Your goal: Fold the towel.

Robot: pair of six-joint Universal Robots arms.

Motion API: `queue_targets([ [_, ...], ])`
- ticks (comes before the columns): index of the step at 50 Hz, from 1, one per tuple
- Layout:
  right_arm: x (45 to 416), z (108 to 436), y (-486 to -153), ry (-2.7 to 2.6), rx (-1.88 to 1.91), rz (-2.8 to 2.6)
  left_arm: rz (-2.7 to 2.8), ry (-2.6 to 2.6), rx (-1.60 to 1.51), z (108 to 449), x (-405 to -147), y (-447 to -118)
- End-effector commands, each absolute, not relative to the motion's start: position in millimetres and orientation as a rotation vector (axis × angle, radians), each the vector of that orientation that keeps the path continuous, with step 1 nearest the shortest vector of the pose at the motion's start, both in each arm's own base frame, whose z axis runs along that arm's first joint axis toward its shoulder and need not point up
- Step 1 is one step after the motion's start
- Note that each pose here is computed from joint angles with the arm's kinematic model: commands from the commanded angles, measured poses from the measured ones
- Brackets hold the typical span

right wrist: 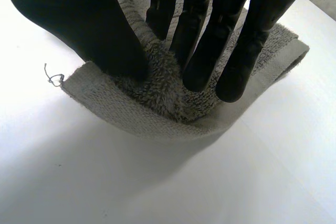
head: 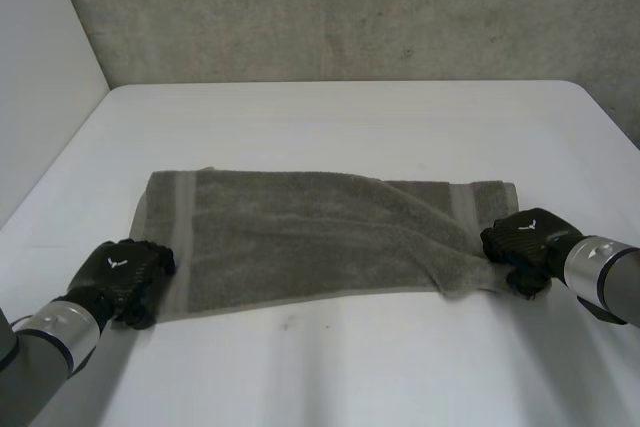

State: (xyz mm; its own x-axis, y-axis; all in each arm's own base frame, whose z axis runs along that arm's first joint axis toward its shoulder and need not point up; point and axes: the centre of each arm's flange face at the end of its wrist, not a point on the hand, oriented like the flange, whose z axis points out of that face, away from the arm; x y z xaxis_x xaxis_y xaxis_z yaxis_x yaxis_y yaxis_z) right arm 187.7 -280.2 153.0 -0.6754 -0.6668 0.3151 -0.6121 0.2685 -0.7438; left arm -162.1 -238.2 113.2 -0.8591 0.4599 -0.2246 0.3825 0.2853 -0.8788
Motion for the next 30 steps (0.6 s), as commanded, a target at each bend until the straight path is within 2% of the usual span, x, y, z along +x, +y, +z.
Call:
queue_targets([
  [1,187.7,152.1,-280.3,2.455,-1.238,-1.389,1.657,-2.454,-0.809,112.9,-162.0,-241.2],
  [30,191.0,150.6,-277.3,2.445,-1.25,-1.377,1.785,-2.392,-0.821,117.0,-162.2,-273.9],
])
